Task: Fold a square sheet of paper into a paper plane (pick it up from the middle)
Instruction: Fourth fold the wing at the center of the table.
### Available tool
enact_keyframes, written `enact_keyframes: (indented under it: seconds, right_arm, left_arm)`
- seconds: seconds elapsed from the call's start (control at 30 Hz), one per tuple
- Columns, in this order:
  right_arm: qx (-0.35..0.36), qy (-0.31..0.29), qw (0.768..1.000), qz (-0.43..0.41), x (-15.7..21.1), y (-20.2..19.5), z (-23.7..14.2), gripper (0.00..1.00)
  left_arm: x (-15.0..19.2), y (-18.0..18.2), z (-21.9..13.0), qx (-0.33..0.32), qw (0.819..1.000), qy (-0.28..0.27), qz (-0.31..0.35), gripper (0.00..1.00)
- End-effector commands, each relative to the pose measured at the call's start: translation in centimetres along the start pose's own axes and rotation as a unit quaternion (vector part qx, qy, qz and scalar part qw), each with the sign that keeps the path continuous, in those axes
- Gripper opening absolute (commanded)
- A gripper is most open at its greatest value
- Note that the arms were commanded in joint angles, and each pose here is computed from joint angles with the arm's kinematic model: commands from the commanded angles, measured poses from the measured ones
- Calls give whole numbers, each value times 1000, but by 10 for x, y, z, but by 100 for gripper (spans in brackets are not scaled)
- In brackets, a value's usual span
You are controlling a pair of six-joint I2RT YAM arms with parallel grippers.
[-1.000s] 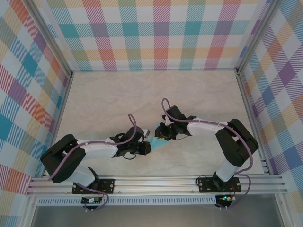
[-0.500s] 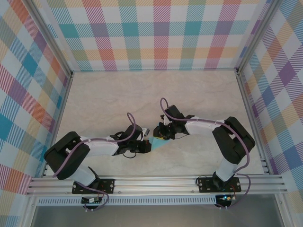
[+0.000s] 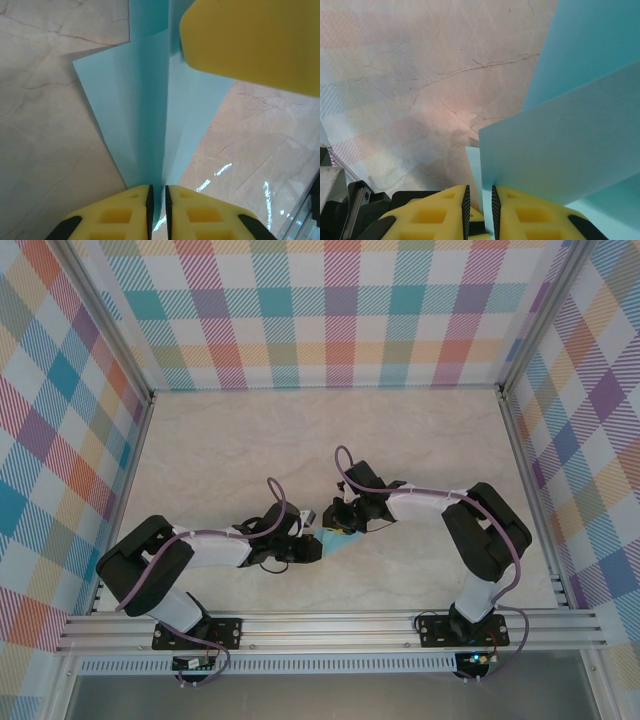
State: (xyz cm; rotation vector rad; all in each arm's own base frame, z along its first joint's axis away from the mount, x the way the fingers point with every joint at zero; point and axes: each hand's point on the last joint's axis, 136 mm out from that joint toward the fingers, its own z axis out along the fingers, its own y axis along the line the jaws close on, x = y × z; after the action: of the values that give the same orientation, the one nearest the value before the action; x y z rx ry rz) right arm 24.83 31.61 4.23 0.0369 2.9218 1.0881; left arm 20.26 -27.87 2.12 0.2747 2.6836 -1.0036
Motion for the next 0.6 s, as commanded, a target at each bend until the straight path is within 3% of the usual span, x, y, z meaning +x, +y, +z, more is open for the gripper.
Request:
enact_keyframes:
  seconds: [0.0,0.33,0.57]
  right_arm:
    - [7,-1,1000,-2,-3,1,2,21]
    - [7,-2,1000,-3,-5,3,0,21]
    - [9,-1,1000,-1,-5,2,0,21]
  left_arm:
    - [-12,2,-9,-15,1000,-19,8,22]
    - [-10,5,-11,-26,999,-13,24,25]
    - [-9,10,-12,-41,999,-10,35,20]
